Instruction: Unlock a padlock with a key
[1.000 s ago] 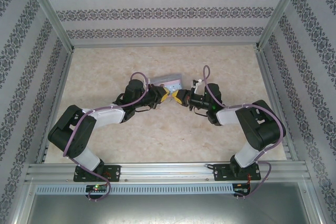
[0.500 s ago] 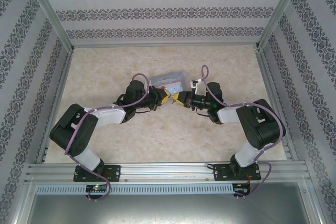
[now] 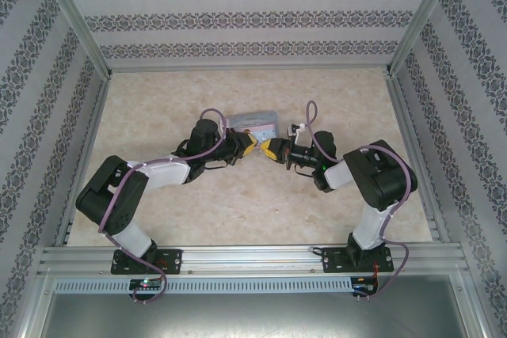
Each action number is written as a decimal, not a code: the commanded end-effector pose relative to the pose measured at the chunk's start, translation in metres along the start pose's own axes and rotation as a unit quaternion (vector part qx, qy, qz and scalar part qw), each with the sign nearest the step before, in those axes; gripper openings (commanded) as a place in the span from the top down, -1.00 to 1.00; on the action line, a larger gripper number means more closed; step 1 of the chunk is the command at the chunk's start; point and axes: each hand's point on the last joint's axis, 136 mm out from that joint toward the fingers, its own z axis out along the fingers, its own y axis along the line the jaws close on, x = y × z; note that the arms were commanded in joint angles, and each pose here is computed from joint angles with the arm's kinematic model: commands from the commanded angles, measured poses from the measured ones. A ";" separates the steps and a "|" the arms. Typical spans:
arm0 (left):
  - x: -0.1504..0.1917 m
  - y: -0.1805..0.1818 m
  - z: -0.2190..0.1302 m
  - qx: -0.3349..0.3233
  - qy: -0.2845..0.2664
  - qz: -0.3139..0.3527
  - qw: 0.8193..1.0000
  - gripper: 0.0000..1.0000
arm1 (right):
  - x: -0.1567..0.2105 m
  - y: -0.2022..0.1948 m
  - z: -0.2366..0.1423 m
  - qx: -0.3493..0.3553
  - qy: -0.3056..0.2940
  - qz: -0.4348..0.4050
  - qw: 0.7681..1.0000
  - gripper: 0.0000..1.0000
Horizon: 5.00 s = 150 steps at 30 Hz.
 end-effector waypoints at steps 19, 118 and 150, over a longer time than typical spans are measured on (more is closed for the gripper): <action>0.057 -0.067 -0.016 0.119 0.116 0.075 0.983 1.00 | 0.003 0.028 -0.004 -0.043 -0.002 0.030 0.999 1.00; 0.020 0.036 0.021 -0.044 0.032 0.055 0.997 1.00 | -0.013 -0.001 -0.001 0.027 -0.077 0.009 0.997 0.31; 0.022 0.030 0.012 -0.094 0.104 0.094 0.986 1.00 | 0.029 -0.061 -0.042 0.421 0.028 -0.475 0.772 0.00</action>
